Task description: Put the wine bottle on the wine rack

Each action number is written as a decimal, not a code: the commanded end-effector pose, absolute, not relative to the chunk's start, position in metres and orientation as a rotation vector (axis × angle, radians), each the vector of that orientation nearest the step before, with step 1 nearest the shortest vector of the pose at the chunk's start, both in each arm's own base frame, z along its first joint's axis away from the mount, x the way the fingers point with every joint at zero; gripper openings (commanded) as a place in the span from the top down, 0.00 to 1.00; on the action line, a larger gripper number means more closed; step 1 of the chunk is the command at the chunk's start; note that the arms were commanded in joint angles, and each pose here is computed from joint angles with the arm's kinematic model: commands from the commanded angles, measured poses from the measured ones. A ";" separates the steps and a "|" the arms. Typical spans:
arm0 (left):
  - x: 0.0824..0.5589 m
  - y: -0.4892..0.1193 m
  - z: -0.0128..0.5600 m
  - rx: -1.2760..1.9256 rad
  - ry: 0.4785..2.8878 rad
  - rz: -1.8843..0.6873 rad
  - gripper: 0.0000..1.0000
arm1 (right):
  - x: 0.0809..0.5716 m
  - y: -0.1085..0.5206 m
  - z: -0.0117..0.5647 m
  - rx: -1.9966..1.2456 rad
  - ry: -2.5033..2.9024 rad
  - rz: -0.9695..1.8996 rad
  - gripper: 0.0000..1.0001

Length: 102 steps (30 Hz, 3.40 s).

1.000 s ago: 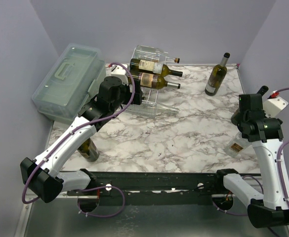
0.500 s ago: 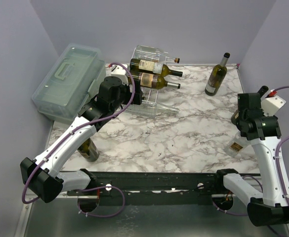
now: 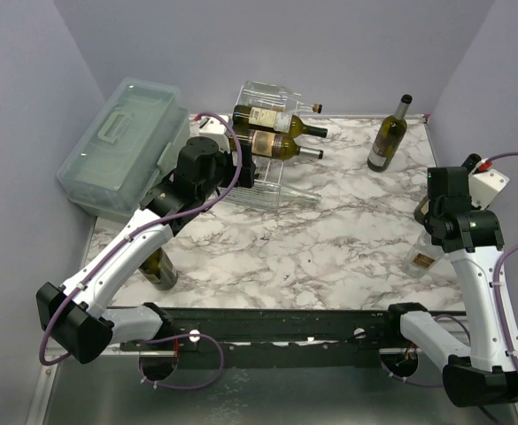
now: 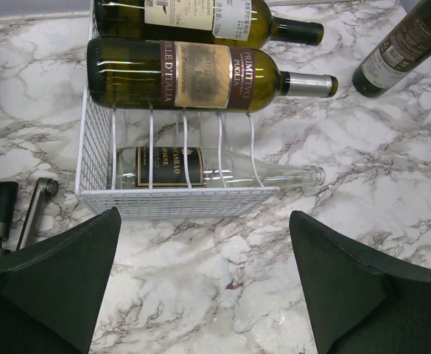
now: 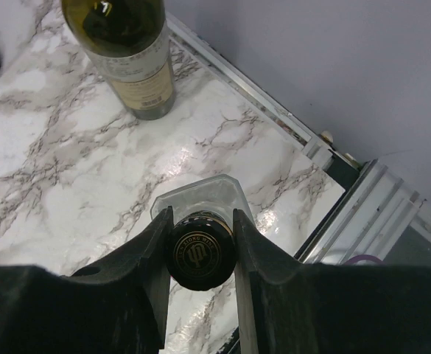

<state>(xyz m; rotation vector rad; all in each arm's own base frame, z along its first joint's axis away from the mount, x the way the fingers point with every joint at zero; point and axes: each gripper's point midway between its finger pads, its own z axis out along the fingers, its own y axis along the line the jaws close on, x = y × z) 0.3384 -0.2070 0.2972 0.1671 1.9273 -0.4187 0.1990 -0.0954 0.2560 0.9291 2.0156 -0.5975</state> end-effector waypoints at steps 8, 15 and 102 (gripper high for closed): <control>0.337 -0.206 0.302 0.169 1.908 -0.406 0.01 | 0.244 -0.049 0.302 0.720 1.989 -0.187 1.00; 0.340 -0.203 0.298 0.167 1.915 -0.374 0.01 | 0.274 0.005 0.304 0.612 2.033 0.163 1.00; 0.346 -0.175 0.306 0.120 1.870 -0.223 0.01 | 0.429 0.231 0.297 0.795 1.502 1.652 0.99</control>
